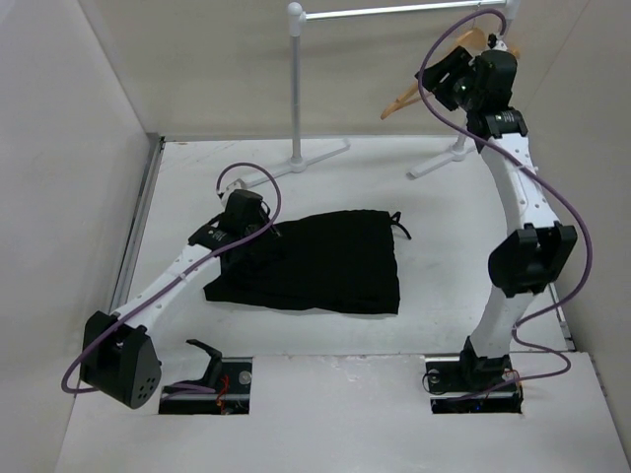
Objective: Place the trousers on the hanger
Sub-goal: Pick up the hanger from the clothesline, then place the trousers on the hanger.
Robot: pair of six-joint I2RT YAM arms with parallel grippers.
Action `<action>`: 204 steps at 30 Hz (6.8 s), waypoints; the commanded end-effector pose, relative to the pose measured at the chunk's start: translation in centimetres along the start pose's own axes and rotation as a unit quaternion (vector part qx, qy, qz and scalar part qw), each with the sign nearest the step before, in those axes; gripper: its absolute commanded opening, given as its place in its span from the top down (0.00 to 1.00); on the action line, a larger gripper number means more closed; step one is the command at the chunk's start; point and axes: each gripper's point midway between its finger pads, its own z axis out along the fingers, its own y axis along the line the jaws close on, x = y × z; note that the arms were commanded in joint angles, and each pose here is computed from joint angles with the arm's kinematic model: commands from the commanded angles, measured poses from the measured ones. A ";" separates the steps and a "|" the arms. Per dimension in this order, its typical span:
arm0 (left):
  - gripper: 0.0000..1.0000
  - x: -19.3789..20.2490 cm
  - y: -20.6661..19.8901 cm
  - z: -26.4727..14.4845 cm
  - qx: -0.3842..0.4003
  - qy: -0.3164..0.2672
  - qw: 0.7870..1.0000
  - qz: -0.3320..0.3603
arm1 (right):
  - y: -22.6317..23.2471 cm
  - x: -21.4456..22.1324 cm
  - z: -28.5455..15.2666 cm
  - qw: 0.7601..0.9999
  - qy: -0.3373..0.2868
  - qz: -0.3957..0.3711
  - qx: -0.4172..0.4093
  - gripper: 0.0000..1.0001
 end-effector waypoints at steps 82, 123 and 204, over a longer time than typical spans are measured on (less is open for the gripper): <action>0.39 -4.5 -29.5 -5.7 0.276 -0.044 0.947 0.158 | 0.0 20.7 -14.9 0.968 0.210 0.026 -0.135 0.81; 1.00 10.9 -28.7 3.9 0.234 0.074 0.963 0.112 | -6.7 29.3 -27.6 0.952 0.305 0.010 0.012 0.60; 1.00 1.7 -11.4 0.2 0.068 -0.116 0.978 0.162 | -17.4 28.2 -15.1 0.955 0.221 0.094 0.177 0.61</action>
